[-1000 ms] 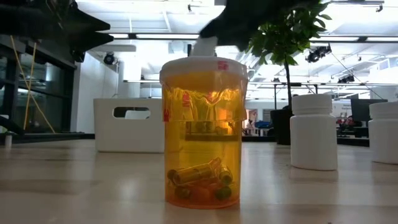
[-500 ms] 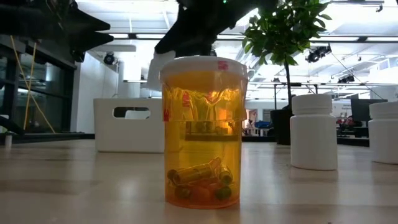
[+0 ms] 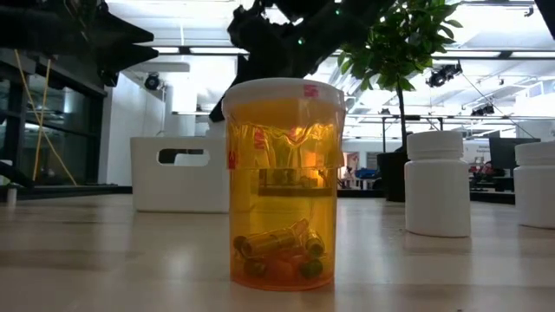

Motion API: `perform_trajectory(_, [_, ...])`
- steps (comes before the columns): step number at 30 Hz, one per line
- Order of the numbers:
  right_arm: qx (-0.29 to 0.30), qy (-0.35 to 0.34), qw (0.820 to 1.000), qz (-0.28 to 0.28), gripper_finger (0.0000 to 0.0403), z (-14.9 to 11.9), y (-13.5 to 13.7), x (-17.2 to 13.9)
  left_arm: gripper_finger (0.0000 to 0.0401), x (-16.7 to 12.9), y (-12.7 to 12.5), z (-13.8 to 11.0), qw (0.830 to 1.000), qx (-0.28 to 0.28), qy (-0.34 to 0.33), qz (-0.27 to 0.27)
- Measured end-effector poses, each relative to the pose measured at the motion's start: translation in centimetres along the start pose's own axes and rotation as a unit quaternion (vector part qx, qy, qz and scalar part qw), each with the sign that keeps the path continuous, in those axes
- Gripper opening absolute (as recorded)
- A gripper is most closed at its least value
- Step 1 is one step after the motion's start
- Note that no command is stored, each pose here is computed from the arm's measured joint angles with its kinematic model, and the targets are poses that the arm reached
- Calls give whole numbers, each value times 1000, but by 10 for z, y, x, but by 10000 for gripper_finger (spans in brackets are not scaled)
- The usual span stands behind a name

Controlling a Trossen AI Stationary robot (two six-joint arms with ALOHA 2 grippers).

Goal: Pick and place pill bottles into a basket
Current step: Put the top white pill bottle into the white bin

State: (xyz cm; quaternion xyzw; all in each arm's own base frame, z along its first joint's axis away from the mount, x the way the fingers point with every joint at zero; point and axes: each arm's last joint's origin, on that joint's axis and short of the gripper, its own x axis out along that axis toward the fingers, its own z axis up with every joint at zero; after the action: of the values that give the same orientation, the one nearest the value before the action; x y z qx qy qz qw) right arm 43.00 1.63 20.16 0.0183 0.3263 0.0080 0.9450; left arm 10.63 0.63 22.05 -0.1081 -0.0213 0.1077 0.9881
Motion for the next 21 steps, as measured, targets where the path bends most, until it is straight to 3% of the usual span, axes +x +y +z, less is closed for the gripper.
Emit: perform_trajectory(21, [20,27,999,41,150,-16,-14,21,205,0,0,0,1000,1,1,1])
